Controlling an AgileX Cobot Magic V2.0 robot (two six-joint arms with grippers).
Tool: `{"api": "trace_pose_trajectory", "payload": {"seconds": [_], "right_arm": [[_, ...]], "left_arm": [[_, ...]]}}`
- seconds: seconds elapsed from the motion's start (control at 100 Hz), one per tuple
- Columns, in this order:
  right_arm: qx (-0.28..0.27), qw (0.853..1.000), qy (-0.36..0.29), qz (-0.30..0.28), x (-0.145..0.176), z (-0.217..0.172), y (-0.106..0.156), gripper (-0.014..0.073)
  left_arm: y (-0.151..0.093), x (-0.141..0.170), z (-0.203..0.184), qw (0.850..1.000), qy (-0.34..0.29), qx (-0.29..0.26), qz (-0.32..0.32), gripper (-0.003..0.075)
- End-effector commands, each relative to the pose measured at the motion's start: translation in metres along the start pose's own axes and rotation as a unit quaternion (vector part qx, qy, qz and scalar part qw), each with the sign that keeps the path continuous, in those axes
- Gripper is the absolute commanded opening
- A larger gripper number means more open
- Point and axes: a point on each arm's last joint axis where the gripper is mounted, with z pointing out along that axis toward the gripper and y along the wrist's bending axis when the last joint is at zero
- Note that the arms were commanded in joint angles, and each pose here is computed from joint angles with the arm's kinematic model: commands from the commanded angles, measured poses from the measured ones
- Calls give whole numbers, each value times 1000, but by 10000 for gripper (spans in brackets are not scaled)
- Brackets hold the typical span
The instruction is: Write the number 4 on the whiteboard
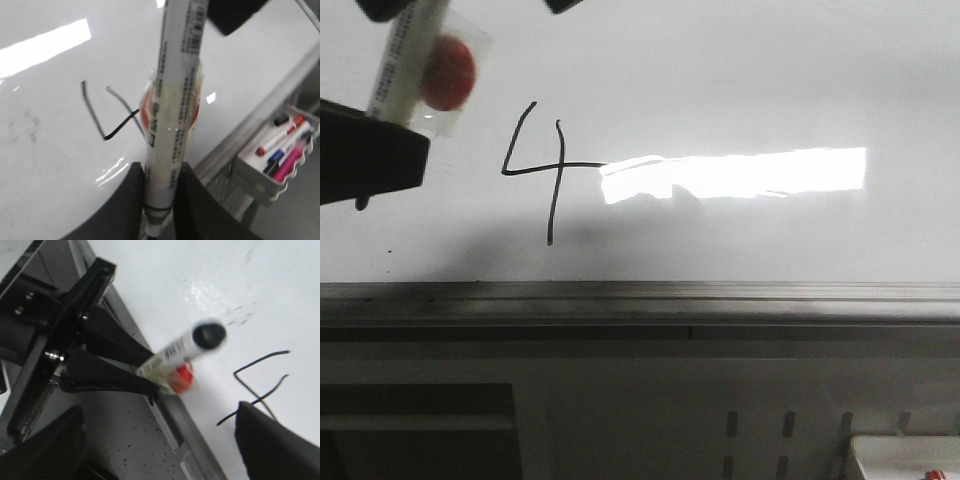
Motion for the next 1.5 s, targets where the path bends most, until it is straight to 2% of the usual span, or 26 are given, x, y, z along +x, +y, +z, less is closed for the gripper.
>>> {"api": "trace_pose_trajectory", "payload": {"seconds": [0.0,0.12,0.31,0.58,0.72,1.04,1.21,1.28,1.43,1.49], "right_arm": [[26,996,-83,-8,-22,-24,-12,624],[38,995,-93,-2,-23,-33,-18,600],[40,994,-98,-2,-24,-36,-19,591],[40,995,-96,-2,-23,-35,-19,591],[40,995,-96,-2,-23,-35,-19,591],[39,995,-91,-1,-22,-35,-19,591],[39,995,-88,-1,-22,-35,-19,591],[39,995,-88,-1,-22,-35,-19,591],[39,995,-88,-1,-22,-35,-19,591],[39,995,-88,-1,-22,-35,-19,591]], "left_arm": [[8,-15,0,986,-44,-41,-153,-20],[12,-8,0,964,-19,-65,-257,-20],[14,1,9,950,8,-89,-298,-20],[14,10,20,951,36,-101,-291,-20],[14,6,24,958,31,-96,-269,-20],[15,7,35,958,38,-106,-265,-20],[17,4,35,957,21,-113,-265,-15],[17,4,35,958,20,-113,-264,37],[17,4,35,958,19,-113,-263,286],[17,4,35,958,19,-113,-263,351]]}}
